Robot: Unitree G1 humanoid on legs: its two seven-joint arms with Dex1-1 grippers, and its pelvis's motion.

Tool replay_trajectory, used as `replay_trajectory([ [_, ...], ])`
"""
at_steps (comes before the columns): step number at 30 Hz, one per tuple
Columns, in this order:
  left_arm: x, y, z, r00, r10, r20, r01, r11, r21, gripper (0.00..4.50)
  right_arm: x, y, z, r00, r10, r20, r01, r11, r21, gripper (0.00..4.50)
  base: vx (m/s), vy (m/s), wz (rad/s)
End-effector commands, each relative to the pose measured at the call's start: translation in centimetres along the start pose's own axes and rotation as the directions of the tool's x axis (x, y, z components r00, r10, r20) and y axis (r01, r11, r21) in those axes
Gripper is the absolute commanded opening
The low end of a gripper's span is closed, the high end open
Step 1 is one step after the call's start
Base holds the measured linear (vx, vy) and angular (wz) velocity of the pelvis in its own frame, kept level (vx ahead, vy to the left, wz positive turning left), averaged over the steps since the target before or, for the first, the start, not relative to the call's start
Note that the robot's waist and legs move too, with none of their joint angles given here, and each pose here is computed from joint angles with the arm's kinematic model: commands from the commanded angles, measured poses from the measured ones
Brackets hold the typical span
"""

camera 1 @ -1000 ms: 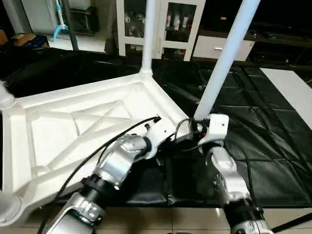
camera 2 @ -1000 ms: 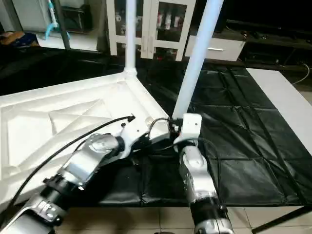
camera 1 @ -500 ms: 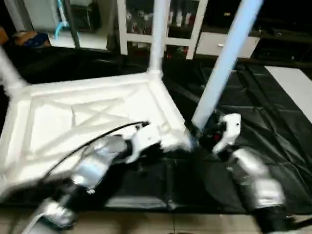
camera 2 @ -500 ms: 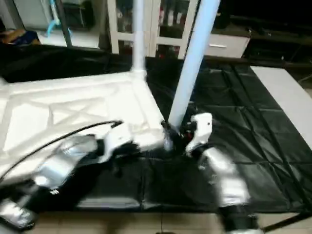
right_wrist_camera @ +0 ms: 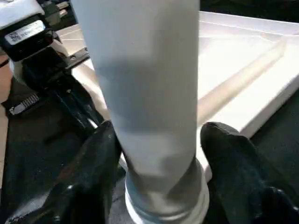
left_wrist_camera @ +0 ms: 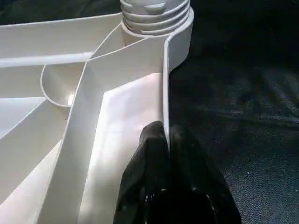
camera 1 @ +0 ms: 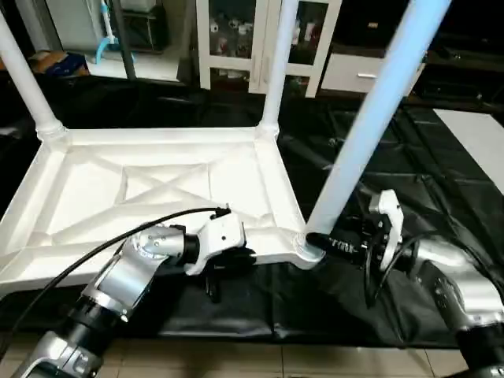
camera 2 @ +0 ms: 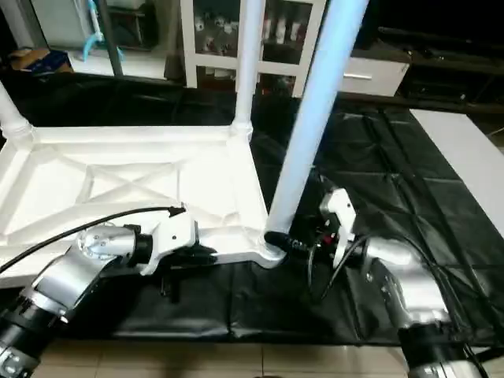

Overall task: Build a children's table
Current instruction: Rotate leg to tighten

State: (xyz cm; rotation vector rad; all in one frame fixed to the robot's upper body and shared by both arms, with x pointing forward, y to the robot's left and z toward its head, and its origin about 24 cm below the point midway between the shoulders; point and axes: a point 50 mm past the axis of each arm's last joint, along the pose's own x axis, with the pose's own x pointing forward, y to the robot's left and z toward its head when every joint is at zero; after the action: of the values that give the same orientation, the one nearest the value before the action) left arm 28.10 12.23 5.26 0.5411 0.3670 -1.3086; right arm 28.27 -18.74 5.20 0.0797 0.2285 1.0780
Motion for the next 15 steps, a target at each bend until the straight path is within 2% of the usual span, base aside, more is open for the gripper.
replay_trajectory([
  [1, 0.7, -1.3, -0.6, 0.996, -0.088, -0.010, 0.088, 0.996, -0.014, 0.00, -0.1, -0.3, 0.2, 1.000, -0.009, -0.011, 0.009, 1.000, -0.022, 2.67, 0.000, 0.000, 0.00],
  [7, 0.6, -1.4, -0.6, 0.995, -0.096, -0.011, 0.096, 0.995, -0.017, 0.00, -0.2, -0.2, -0.3, 0.998, 0.029, -0.064, -0.031, 0.999, -0.039, 2.12, 0.000, 0.000, 0.00],
  [12, 0.5, -1.4, -0.7, 0.996, -0.089, -0.023, 0.088, 0.996, -0.020, 0.00, -0.5, -0.6, -0.9, 0.996, -0.013, -0.093, 0.009, 0.999, -0.051, 1.99, 0.000, 0.000, 0.00],
  [13, 0.6, -1.3, -0.7, 0.996, -0.078, -0.031, 0.077, 0.997, -0.021, 0.00, -0.6, -0.9, -1.1, 0.994, -0.056, -0.094, 0.051, 0.997, -0.058, 1.98, 0.000, 0.000, 0.00],
  [14, 0.7, -1.1, -0.7, 0.998, -0.047, -0.044, 0.045, 0.998, -0.037, 0.00, -0.6, -1.6, -1.4, 0.980, -0.181, -0.088, 0.174, 0.982, -0.075, 1.98, 0.000, 0.000, 0.00],
  [15, 1.1, -0.7, -0.6, 0.999, 0.000, -0.052, -0.003, 0.998, -0.069, 0.00, -0.6, -2.5, -1.9, 0.933, -0.354, -0.061, 0.351, 0.935, -0.048, 1.98, 0.000, 0.000, 0.00],
])
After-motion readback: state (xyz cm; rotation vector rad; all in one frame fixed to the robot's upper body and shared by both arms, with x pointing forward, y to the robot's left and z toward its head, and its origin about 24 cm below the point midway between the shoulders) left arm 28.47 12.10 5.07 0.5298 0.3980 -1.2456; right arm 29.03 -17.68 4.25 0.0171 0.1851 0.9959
